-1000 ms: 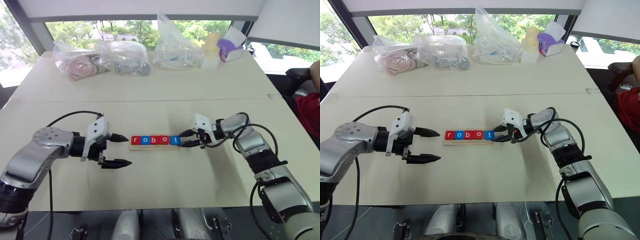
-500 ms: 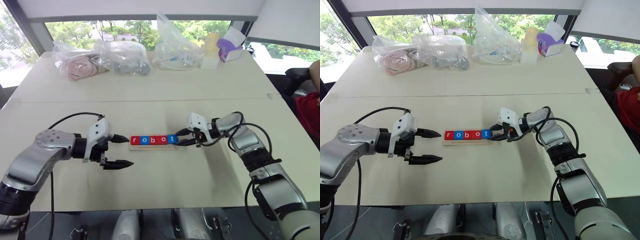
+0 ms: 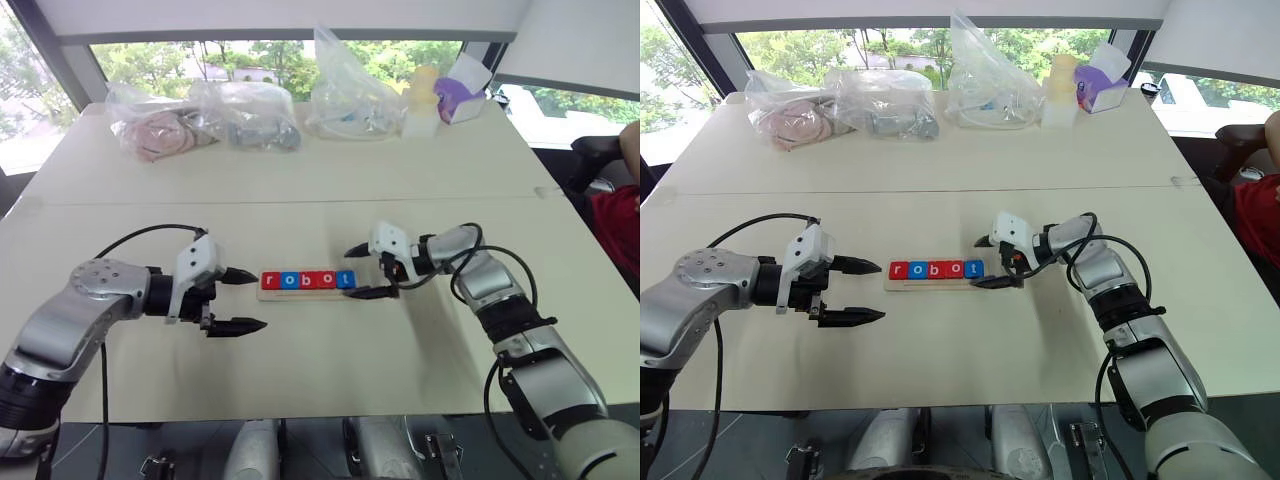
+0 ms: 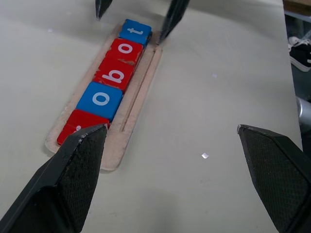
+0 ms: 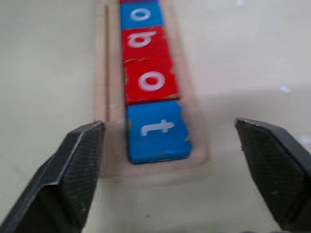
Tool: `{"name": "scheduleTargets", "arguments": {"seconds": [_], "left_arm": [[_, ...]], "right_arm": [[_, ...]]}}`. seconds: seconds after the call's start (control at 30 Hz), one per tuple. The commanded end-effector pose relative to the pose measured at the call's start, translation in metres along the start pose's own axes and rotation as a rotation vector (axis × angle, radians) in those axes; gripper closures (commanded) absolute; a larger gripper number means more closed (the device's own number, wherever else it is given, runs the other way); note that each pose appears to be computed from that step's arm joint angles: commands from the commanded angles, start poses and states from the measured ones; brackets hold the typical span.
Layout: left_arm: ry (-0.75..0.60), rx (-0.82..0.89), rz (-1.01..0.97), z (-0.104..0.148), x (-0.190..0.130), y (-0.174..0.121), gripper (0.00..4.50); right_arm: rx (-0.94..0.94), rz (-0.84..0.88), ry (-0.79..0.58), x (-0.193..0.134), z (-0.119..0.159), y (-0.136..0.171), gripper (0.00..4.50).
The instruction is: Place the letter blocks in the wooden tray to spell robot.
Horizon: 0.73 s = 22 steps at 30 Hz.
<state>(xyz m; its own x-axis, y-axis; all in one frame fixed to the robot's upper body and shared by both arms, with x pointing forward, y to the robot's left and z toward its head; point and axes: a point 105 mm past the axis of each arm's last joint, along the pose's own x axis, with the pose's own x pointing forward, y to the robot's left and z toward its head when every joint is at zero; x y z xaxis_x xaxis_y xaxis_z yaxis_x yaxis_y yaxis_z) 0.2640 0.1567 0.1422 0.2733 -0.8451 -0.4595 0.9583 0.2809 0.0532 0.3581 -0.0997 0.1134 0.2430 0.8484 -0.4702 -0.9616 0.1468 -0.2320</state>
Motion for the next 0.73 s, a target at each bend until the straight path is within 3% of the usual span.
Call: {"name": "scheduleTargets", "arguments": {"seconds": [0.03, 0.17, 0.3, 0.4, 0.5, 0.73], "left_arm": [[-0.048, 0.029, 0.033, 0.014, -0.007, 0.004, 0.0], [-0.091, 0.008, 0.092, 0.021, -0.017, 0.011, 0.0], [-0.153, -0.037, 0.288, 0.021, -0.041, 0.033, 0.0], [-0.137, -0.069, 0.411, 0.006, -0.056, 0.039, 0.0], [-0.142, -0.157, 0.473, -0.012, -0.067, 0.026, 0.0], [-0.142, -0.257, 0.503, -0.029, -0.065, 0.005, 0.0]], "right_arm": [[-0.017, -0.099, -0.091, -0.018, 0.027, -0.018, 0.01], [0.062, -0.206, -0.168, -0.036, 0.034, -0.026, 0.01], [0.189, -0.345, -0.228, -0.066, 0.03, -0.024, 0.01], [0.237, -0.402, -0.213, -0.084, 0.024, -0.008, 0.01], [0.321, -0.481, -0.185, -0.102, 0.015, 0.02, 0.01], [0.439, -0.552, -0.176, -0.097, 0.008, 0.066, 0.01]]}}
